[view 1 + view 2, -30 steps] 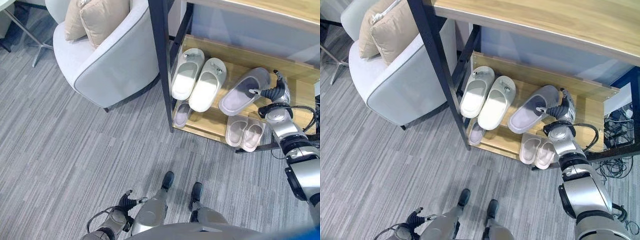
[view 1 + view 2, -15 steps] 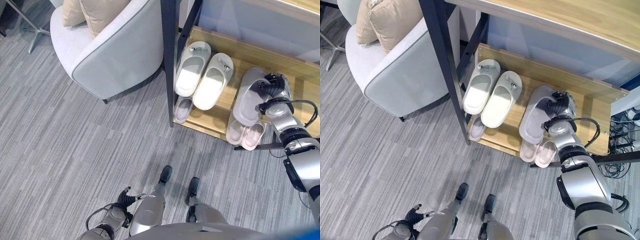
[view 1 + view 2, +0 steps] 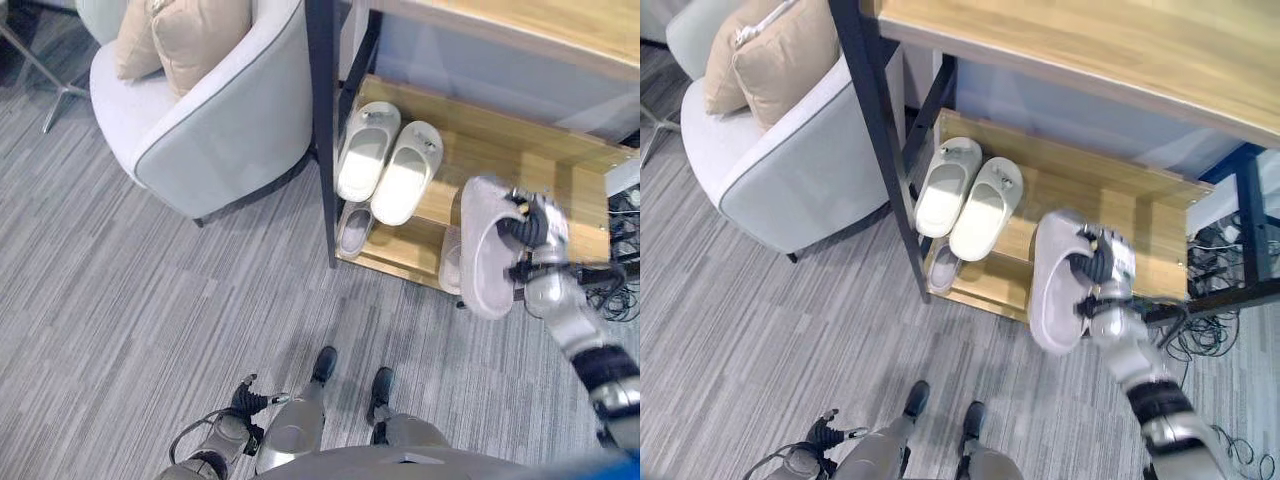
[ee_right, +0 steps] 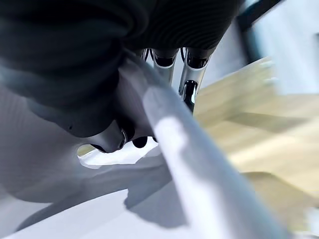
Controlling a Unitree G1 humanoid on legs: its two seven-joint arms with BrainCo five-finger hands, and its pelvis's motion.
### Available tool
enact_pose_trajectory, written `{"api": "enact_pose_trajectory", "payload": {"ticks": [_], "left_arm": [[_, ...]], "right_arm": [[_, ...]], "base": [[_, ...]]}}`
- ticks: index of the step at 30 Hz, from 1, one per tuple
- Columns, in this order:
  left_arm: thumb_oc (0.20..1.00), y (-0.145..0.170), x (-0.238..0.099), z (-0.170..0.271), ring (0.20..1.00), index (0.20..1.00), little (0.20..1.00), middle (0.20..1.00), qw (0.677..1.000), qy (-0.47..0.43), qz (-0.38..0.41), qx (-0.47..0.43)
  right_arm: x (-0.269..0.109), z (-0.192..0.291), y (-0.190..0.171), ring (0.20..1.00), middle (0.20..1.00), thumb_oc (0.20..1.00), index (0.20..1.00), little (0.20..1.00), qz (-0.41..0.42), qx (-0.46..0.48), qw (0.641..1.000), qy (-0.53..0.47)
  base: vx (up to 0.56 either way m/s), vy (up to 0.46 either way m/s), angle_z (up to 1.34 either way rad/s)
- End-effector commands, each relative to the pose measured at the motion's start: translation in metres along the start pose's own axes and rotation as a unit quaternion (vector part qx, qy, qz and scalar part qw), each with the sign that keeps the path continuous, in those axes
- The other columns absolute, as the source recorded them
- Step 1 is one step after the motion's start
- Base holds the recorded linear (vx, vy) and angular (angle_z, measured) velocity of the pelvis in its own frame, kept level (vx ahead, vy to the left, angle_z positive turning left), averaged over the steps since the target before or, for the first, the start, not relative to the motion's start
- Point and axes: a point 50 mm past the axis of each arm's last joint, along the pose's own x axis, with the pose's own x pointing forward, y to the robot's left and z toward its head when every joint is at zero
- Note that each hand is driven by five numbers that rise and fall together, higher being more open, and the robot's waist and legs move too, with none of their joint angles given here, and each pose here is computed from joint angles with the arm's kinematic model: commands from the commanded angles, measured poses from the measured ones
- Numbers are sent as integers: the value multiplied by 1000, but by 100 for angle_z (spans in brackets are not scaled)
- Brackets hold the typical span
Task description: Arrange the slippers neatly on the shoe rack.
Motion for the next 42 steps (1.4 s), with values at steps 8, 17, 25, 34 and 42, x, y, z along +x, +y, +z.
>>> {"api": "enact_pose_trajectory", "payload": {"ticks": [8, 17, 25, 34, 42], "left_arm": [[1000, -4, -5, -24, 1000, 1000, 1000, 1000, 998, 55, -7, 11], [1000, -7, -9, -32, 1000, 1000, 1000, 1000, 998, 58, -15, 15], [1000, -6, -3, -12, 1000, 1000, 1000, 1000, 999, 28, -5, 15], [1000, 8, 3, 1, 1000, 1000, 1000, 1000, 998, 12, 12, 65], [1000, 47, 16, 61, 1000, 1000, 1000, 1000, 990, -78, 68, 95]], "right_arm": [[-53, -7, 49, 200, 200, 200, 200, 200, 149, 24, 989, 3], [-98, -52, 76, 200, 200, 200, 200, 200, 216, 46, 966, 133], [-82, -50, 71, 200, 200, 200, 200, 200, 200, 50, 971, 125], [-88, -51, 79, 200, 200, 200, 200, 200, 213, 62, 965, 143], [-21, -13, 65, 200, 200, 200, 200, 200, 150, 52, 986, 57]], "base": [[-27, 106, -27], [45, -29, 15], [-83, -75, 40], [104, 172, 6], [-80, 120, -11]]}}
